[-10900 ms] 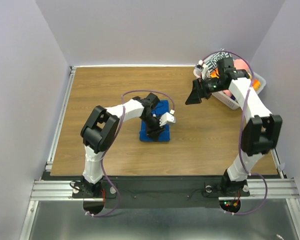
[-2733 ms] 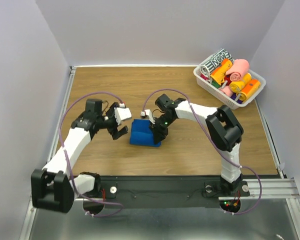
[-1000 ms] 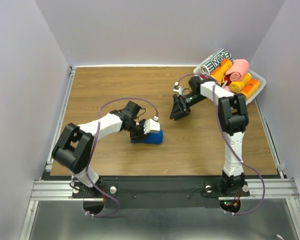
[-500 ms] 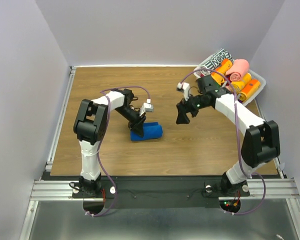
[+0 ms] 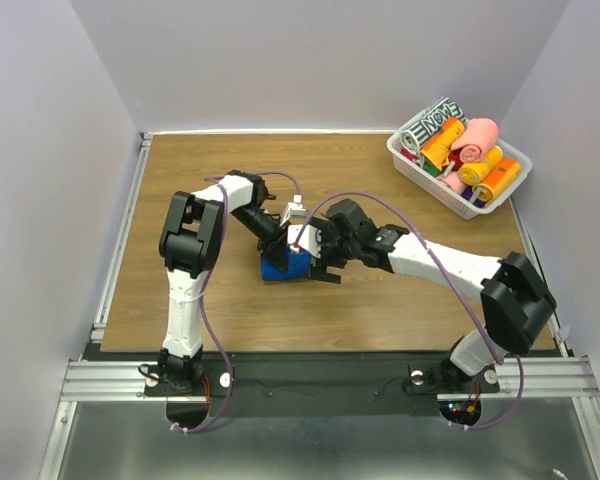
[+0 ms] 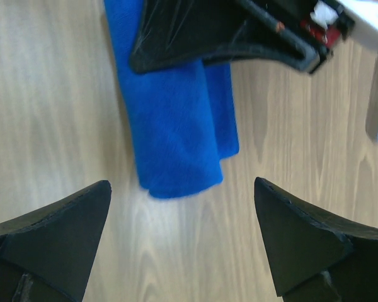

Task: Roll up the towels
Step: Roll the towel

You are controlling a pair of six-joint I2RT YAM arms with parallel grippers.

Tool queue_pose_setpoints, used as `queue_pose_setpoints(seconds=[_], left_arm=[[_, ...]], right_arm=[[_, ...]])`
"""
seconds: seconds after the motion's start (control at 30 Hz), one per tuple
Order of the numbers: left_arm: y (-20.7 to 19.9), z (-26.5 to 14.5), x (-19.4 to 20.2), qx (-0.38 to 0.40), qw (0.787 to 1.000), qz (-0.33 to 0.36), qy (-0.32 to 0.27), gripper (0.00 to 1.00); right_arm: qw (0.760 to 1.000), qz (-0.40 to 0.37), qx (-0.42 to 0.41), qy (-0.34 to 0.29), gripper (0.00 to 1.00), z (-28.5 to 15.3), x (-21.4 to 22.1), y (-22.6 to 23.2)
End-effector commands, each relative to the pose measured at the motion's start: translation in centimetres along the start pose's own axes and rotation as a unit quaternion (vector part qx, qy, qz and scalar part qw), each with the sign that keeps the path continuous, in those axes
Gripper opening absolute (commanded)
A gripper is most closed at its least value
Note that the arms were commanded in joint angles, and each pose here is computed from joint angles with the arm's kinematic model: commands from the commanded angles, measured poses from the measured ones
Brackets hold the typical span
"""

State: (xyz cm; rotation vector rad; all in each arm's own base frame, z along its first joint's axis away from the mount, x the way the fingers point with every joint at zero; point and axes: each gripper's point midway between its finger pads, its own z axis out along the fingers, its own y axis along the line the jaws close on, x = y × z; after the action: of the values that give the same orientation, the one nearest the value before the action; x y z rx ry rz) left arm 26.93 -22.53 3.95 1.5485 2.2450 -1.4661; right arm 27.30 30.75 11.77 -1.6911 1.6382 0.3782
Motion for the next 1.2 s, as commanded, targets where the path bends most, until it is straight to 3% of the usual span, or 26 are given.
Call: queue_pose_setpoints(seconds=[0.0, 0.37, 0.43, 0.47, 0.5, 0.67, 0.8, 0.97, 1.1, 1.17], left_arm=[[2.9, 1.3, 4.6, -0.017, 0.996, 0.008, 0.086, 0.46], [3.3, 0.8, 3.9, -0.018, 0.997, 0.015, 0.078, 0.49], [3.3, 0.7, 3.8, -0.021, 0.997, 0.02, 0.076, 0.51], [3.3, 0.7, 3.7, -0.023, 0.997, 0.02, 0.076, 0.52], [3.3, 0.4, 3.4, -0.028, 0.997, 0.025, 0.073, 0.53], [3.6, -1.9, 2.0, -0.067, 0.996, 0.036, 0.044, 0.62], [3.9, -5.5, -0.6, -0.131, 0.989, 0.066, 0.0, 0.71], [3.8, -12.8, -3.7, -0.229, 0.964, 0.101, -0.09, 0.88], [2.2, -17.2, -4.4, -0.3, 0.936, 0.14, -0.122, 0.97], [1.9, -17.1, -3.4, -0.323, 0.926, 0.162, -0.112, 0.99]], right_arm=[[0.997, -0.055, 0.052, -0.027, 1.0, 1.9, -2.1, -2.9], [0.998, -0.059, -0.022, 0.004, 0.99, 7.3, 1.0, 0.4], [0.998, -0.055, -0.03, 0.016, 0.92, 8.2, 2.0, 0.8], [0.998, -0.05, -0.034, 0.017, 0.84, 8.4, 2.2, 1.0], [0.998, -0.046, -0.039, 0.014, 0.57, 8.5, 2.2, 1.2], [0.997, -0.016, -0.069, 0.008, 0.01, 7.9, 2.2, 2.8], [0.993, 0.018, -0.111, 0.035, 0.01, 7.8, 3.7, 4.5], [0.981, 0.1, -0.153, 0.069, 0.0, 7.6, 5.9, 5.1], [0.965, 0.166, -0.188, 0.071, 0.01, 7.2, 6.1, 5.0], [0.956, 0.202, -0.201, 0.074, 0.01, 6.8, 6.2, 4.6]])
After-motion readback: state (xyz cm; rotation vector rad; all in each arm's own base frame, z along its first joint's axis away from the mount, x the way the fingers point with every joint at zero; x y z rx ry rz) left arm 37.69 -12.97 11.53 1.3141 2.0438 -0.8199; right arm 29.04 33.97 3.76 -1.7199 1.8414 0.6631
